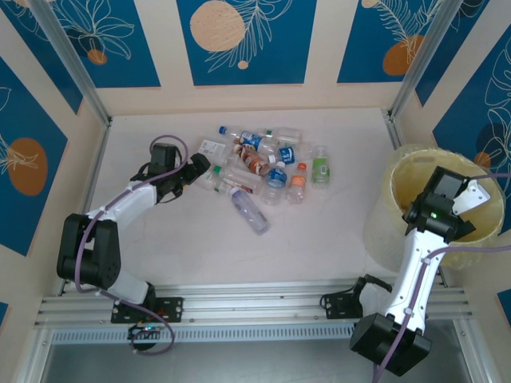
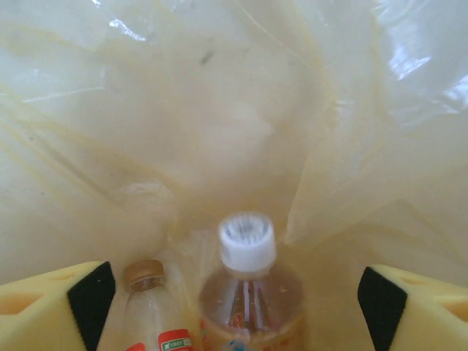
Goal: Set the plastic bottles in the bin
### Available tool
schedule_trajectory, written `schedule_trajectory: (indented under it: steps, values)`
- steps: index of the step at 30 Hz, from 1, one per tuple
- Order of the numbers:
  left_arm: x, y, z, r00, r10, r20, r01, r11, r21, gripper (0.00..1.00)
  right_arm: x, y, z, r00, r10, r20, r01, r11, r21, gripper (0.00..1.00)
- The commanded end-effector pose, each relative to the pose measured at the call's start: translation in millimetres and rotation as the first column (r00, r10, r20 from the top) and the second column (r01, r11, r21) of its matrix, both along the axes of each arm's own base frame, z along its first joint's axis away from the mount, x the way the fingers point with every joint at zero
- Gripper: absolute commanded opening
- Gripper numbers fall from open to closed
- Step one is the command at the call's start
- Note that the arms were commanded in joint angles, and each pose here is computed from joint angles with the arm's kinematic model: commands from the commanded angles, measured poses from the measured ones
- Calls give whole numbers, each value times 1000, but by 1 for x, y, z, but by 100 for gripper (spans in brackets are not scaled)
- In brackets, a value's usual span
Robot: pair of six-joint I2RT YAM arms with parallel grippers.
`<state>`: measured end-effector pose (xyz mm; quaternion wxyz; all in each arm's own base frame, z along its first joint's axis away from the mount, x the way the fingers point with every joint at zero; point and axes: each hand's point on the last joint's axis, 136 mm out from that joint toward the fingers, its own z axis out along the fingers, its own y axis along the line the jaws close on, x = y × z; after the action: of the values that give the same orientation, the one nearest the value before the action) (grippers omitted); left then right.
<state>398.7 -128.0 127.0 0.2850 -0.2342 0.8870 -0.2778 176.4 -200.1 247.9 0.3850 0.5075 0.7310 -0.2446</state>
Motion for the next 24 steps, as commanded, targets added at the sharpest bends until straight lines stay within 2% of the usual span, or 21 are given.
schedule_trajectory:
  steps: [1,5,8,10,13,17,20,22,24]
  values:
    - [-2,1,7,1000,-13,17,12,1000,29,100,-3,-2,18,998,-29,49,31,999,-37,90]
    - [-3,2,7,1000,-10,7,10,999,37,100,4,9,36,996,29,84,-26,999,-45,91]
    - [-7,12,4,999,36,-32,-34,997,71,100,18,29,64,978,150,143,-143,988,-55,91]
    - [-10,18,4,997,62,-55,-56,993,99,100,31,50,84,944,272,186,-264,962,-67,94]
    - [-13,18,11,996,65,-55,-57,990,133,100,49,85,107,866,439,239,-433,898,-82,100]
    - [-15,16,17,997,72,-39,-66,988,137,100,65,113,121,799,535,275,-525,843,-115,100]
    - [-17,14,17,996,83,-40,-77,989,126,100,82,138,123,732,627,268,-617,776,-131,100]
    - [-17,14,15,993,104,-48,-98,988,118,100,94,157,122,676,692,255,-682,718,-140,100]
    - [-19,16,11,986,152,-70,-144,983,111,100,106,187,123,564,783,264,-775,612,-158,100]
